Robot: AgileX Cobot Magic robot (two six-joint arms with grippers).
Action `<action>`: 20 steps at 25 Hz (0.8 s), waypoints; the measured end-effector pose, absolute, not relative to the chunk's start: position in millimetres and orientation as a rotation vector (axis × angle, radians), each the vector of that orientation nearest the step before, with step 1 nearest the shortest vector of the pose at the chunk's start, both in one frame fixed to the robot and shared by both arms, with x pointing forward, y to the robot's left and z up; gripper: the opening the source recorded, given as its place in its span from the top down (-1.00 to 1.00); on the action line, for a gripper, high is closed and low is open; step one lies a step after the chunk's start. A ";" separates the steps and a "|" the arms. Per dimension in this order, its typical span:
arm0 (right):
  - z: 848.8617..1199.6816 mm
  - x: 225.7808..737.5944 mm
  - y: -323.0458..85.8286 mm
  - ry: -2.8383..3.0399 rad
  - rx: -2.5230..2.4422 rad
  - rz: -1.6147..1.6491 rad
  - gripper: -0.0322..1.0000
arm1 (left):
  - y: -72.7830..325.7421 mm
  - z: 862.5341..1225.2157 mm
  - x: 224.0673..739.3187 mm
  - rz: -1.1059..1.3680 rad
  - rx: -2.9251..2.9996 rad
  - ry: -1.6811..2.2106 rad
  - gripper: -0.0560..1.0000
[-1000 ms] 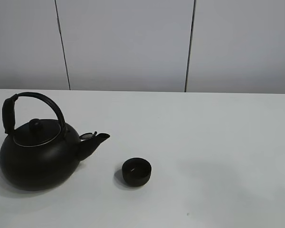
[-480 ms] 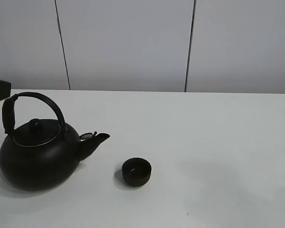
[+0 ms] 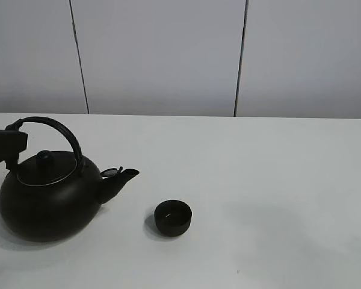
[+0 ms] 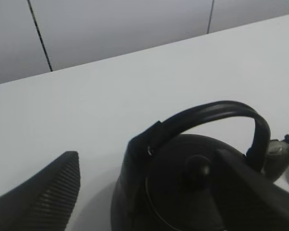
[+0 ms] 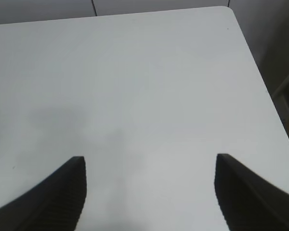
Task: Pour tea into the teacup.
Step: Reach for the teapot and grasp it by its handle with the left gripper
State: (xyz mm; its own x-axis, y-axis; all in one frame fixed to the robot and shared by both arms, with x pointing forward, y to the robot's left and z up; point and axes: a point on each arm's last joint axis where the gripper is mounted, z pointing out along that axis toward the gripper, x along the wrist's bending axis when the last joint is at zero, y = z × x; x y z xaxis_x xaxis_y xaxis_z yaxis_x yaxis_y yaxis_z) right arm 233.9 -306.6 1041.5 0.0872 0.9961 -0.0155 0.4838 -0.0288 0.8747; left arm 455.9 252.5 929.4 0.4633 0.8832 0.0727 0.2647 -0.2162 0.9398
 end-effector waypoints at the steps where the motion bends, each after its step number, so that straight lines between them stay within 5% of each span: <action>1: 1041.5 233.9 -306.6 1.494 1.616 0.864 -0.06 | 251.5 926.2 456.8 0.783 1.739 0.977 -0.13; 20: 1041.6 234.0 -306.6 1.494 1.616 0.864 -0.06 | 258.8 907.2 476.6 0.803 1.640 1.037 -0.13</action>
State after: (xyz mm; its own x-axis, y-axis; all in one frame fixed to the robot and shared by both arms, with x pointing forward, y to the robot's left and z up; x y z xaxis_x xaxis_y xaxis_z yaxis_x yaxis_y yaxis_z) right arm 234.0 -306.6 1041.6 0.0872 0.9961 -0.0155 0.4832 -0.0287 0.8750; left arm 476.6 258.8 907.2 0.4130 0.9104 0.0233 0.2498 -0.1379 0.9584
